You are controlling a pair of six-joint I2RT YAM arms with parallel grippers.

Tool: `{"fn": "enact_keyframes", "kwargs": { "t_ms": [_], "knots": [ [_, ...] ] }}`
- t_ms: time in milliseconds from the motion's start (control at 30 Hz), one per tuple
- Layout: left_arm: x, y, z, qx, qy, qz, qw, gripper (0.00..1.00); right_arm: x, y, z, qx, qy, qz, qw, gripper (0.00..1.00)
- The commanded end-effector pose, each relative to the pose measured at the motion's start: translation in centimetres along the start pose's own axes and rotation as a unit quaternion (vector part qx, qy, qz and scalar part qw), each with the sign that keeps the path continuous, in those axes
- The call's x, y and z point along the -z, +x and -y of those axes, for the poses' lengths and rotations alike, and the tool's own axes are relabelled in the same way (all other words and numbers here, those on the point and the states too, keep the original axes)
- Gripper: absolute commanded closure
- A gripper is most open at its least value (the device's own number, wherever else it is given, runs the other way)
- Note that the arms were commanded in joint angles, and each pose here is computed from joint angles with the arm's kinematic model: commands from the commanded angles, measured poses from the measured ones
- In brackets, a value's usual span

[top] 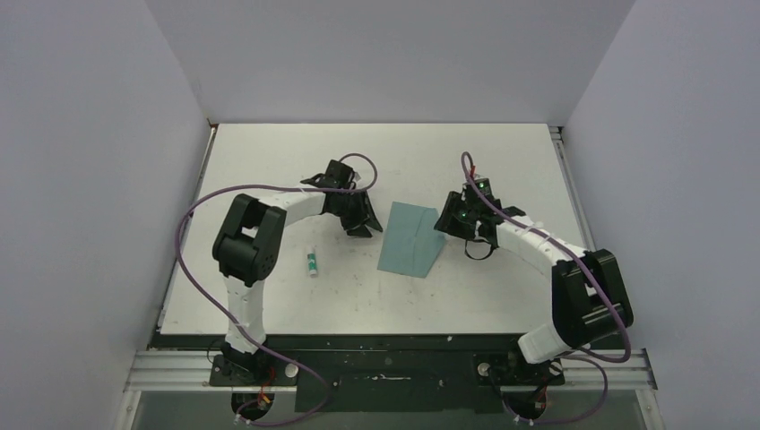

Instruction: Place the letter into the envelope and seal it

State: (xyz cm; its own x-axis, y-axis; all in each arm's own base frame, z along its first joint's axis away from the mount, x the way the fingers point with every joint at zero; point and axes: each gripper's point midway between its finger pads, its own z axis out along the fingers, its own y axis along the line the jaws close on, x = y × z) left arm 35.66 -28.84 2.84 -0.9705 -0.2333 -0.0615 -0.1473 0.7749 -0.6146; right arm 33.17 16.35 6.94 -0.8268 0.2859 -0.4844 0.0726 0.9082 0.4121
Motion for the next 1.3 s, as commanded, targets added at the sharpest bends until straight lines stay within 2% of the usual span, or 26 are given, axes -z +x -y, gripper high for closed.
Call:
{"fn": "enact_keyframes", "kwargs": {
  "t_ms": [0, 167, 267, 400, 500, 700, 1000, 1100, 1200, 1267],
  "knots": [
    [4.1, -3.0, 1.8, -0.056, -0.007, 0.084, 0.995, 0.61, 1.0, -0.9, 1.2, 0.001, 0.021, 0.026, 0.999, 0.54],
    [8.6, -4.0, -1.8, -0.047, -0.116, 0.146, 0.981, 0.46, 1.3, -0.6, 0.4, 0.007, 0.005, 0.023, 1.000, 0.49],
    [11.4, -3.3, -5.2, -0.024, -0.177, 0.178, 0.968, 0.37, 1.4, -0.5, -0.3, 0.010, -0.004, 0.024, 1.000, 0.46],
    [13.4, -0.3, -10.2, 0.023, -0.234, 0.183, 0.954, 0.33, 1.0, -0.4, -1.0, 0.012, -0.014, 0.019, 1.000, 0.45],
    [13.6, 1.7, -12.5, 0.039, -0.251, 0.182, 0.950, 0.33, 0.6, -0.2, -1.2, 0.014, -0.018, 0.014, 1.000, 0.45],
    [11.3, 3.9, -13.8, 0.047, -0.228, 0.145, 0.962, 0.48, 0.1, 0.0, -1.7, 0.017, -0.023, 0.006, 1.000, 0.45],
    [9.9, 4.2, -16.2, 0.044, -0.267, 0.137, 0.953, 0.56, 0.1, 0.5, -1.4, 0.019, -0.020, 0.000, 1.000, 0.45],
    [9.5, 3.9, -16.6, 0.037, -0.283, 0.142, 0.948, 0.62, 0.0, 0.7, -1.3, 0.020, -0.021, -0.001, 1.000, 0.45],
    [9.1, 3.8, -16.4, 0.021, -0.290, 0.143, 0.946, 0.77, 0.0, 0.8, -1.3, 0.020, -0.021, -0.002, 1.000, 0.45],
    [8.8, 3.7, -15.5, -0.001, -0.276, 0.144, 0.950, 0.95, 0.2, 0.6, -1.5, 0.020, -0.024, 0.000, 1.000, 0.45]
  ]
}}
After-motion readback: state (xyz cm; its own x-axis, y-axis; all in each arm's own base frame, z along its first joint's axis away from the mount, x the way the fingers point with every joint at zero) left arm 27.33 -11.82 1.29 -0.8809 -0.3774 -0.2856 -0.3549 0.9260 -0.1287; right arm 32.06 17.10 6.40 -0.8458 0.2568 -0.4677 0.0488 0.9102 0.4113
